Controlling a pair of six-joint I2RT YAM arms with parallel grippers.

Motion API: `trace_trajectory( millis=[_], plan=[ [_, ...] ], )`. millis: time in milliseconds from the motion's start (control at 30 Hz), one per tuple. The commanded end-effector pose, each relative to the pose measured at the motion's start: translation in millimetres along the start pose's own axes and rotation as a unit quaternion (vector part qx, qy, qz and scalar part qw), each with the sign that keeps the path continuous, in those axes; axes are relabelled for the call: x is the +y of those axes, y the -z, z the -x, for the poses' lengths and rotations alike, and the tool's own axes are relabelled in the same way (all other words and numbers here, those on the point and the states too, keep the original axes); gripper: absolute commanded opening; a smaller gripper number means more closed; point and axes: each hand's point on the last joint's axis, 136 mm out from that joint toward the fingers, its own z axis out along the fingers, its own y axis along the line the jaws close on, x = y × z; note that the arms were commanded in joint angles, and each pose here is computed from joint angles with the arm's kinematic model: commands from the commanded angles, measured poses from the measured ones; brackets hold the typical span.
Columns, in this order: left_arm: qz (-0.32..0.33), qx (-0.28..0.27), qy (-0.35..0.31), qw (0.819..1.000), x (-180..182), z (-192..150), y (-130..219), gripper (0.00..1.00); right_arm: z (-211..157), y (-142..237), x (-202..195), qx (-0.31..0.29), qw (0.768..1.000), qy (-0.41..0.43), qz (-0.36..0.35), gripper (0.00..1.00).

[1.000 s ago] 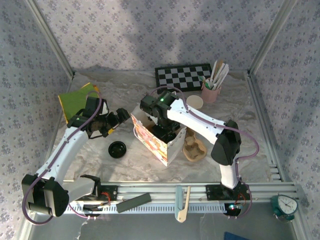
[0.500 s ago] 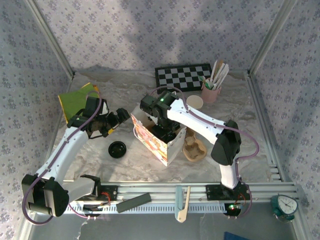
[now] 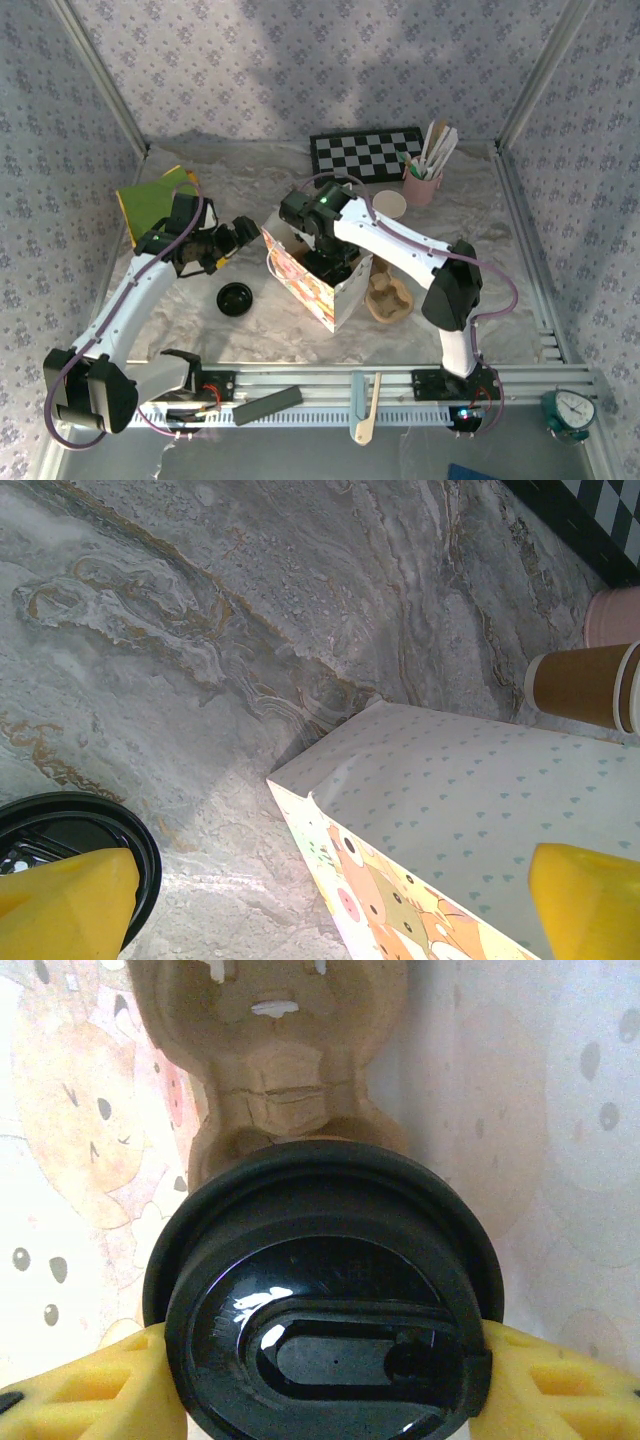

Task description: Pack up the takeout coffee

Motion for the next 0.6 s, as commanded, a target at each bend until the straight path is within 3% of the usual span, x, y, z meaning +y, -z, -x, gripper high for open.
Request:
trace_trajectory(
  millis=[0,567],
  plan=[
    [-0.014,-0.005,-0.012,1.0,-10.8,2.9,7.7,1.0,-0.5,4.5,5.0,0.0,1.0,-0.003,-0.001,0.59],
    [-0.013,-0.005,-0.012,1.0,-9.6,1.4,8.8,1.0,-1.9,3.0,7.6,0.001,1.0,-0.009,0.009,0.59]
  ],
)
